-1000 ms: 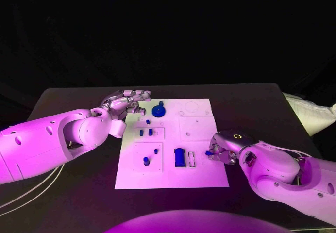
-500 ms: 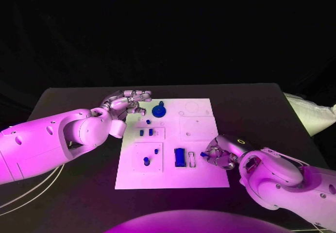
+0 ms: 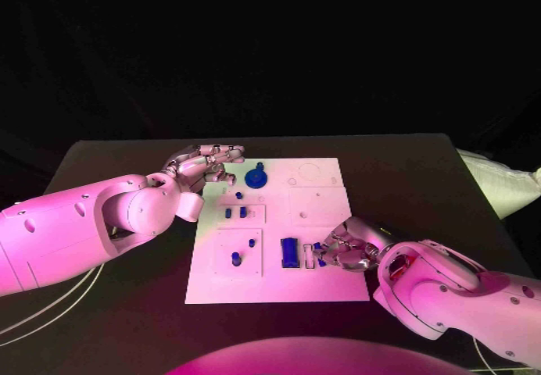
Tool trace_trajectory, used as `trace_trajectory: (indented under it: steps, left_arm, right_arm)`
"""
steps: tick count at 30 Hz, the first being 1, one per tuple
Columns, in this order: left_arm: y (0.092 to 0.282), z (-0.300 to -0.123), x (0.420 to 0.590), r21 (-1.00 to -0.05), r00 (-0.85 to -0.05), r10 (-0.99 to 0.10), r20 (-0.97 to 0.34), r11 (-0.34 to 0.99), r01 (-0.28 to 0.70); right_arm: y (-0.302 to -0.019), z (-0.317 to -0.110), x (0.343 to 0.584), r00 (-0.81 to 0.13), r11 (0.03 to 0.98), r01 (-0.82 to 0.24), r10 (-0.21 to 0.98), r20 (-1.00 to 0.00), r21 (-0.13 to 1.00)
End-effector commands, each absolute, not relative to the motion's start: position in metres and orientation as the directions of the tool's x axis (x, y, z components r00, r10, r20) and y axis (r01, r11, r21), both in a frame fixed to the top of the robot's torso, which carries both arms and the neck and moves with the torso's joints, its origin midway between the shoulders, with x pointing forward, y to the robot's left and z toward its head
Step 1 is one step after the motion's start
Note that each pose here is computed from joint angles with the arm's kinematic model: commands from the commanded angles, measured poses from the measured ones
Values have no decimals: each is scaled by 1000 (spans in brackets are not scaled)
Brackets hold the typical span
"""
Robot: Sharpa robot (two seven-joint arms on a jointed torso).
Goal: Assemble the parts on the task board
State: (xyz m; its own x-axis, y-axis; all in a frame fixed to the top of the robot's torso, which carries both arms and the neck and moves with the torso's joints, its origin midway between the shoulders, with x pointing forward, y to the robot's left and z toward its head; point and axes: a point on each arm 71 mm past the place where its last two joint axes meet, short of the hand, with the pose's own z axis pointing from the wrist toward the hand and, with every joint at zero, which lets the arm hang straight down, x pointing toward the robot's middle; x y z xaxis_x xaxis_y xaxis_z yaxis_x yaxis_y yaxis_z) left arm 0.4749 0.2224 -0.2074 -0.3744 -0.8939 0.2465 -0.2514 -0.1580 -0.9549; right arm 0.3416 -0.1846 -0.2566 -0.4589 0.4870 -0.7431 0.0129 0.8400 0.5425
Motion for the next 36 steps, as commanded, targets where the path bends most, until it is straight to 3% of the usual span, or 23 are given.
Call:
trace_trajectory:
  steps: [1, 36]
  left_arm:
    - [220, -206, 474, -955, -393, -884, 253, -163, -248]
    - [219, -206, 473, -954, -398, -881, 255, -162, -252]
  right_arm:
    - [-184, -260, 341, -490, 833, 50, 501, -713, 551]
    - [-168, -264, 346, -511, 850, -9, 449, -733, 526]
